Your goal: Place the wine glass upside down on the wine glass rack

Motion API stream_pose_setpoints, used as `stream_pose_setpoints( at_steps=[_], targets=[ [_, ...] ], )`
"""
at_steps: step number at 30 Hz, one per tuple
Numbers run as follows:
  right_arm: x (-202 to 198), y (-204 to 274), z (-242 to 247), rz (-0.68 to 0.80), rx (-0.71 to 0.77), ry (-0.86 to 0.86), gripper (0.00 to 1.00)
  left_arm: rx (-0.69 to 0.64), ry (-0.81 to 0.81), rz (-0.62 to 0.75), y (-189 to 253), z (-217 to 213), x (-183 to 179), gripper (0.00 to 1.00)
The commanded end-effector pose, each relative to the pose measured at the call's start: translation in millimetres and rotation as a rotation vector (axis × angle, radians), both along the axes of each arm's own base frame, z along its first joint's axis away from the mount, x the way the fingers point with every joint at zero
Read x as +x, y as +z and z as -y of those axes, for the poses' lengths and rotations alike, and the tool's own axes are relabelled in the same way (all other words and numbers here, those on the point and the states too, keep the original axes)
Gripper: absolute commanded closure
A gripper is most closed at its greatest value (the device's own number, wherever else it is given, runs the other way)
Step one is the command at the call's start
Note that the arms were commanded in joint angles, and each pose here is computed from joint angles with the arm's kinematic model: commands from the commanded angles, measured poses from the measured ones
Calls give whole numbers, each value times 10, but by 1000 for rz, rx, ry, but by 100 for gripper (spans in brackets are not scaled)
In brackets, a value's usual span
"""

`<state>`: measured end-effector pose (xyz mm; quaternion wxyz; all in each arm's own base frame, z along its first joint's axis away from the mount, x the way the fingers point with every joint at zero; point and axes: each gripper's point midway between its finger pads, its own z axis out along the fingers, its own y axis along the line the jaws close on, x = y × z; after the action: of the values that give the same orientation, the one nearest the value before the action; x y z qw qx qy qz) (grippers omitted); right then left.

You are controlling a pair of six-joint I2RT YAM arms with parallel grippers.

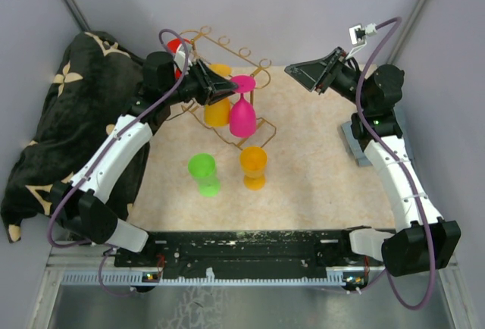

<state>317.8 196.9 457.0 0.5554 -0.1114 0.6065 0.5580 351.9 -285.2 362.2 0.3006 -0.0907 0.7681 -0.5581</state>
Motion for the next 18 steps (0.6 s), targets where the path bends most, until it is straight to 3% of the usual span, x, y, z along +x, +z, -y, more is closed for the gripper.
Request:
stream_pose_setpoints(
  at_steps=[1,10,18],
  targets=[
    [-119,172,46,82,8,-10,59,-2,3,61,165,13,14,61],
    [-135,133,53,76,2,-14,59,1,-4,79,256,-22,-80,51],
    [-27,-128,141,-22,-91,-106,59,10,-1,106,381,-118,-267,50]
  ],
)
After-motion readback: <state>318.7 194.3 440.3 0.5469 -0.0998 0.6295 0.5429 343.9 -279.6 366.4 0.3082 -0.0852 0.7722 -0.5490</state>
